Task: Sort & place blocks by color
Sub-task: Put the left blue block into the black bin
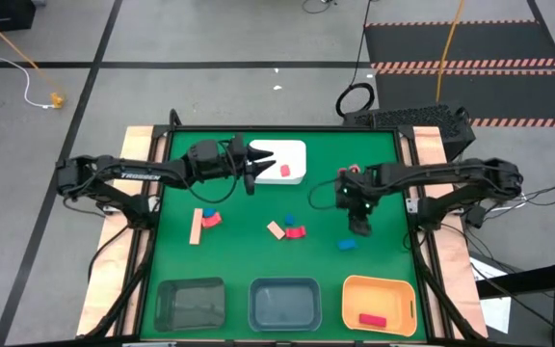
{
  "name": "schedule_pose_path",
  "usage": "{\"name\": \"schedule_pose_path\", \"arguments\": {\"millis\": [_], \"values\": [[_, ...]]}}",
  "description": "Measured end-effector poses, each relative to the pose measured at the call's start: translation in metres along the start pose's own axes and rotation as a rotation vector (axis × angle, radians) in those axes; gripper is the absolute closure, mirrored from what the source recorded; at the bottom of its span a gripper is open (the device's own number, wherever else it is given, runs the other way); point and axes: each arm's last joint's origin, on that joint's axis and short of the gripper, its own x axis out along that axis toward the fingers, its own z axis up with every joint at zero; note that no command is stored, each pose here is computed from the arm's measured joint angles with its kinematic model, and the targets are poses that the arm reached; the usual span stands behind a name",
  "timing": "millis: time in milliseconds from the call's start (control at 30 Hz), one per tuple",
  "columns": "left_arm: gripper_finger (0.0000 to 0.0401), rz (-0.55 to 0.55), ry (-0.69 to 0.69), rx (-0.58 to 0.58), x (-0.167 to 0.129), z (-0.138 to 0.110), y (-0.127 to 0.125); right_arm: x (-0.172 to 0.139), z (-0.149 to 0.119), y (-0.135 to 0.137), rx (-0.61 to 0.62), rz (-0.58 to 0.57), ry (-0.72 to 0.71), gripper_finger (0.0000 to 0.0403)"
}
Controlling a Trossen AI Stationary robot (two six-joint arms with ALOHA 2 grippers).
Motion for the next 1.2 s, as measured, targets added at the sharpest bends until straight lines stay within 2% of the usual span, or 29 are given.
{"name": "schedule_pose_path", "arguments": {"millis": [133,200,267,567,800,1067,1200], "values": [[0.0272,-0.012,-0.002,-0.011,-0.001,0.001,-0.004,0.010,-0.002,0.015,-0.259,0.018,0.004,0.0198],[0.0272,-0.022,0.012,-0.019,-0.001,0.000,-0.007,0.019,-0.005,0.021,-0.342,0.029,-0.008,0.0198],[0.0272,-0.035,0.028,-0.020,-0.001,-0.002,-0.011,0.027,-0.008,0.025,-0.376,0.037,-0.023,0.0198],[0.0272,-0.034,0.034,-0.020,-0.001,-0.005,-0.030,0.051,-0.020,0.033,-0.405,0.061,-0.069,0.0198],[0.0272,0.000,0.034,-0.016,-0.002,-0.006,-0.039,0.068,-0.032,0.032,-0.406,-0.096,-0.108,0.0198],[0.0272,-0.002,0.047,-0.011,-0.003,-0.008,-0.048,0.081,-0.046,0.036,-0.418,-0.109,-0.125,0.0198],[0.0272,-0.008,0.048,-0.011,-0.003,-0.008,-0.050,0.083,-0.049,0.039,-0.385,-0.155,-0.130,0.0216]]}}
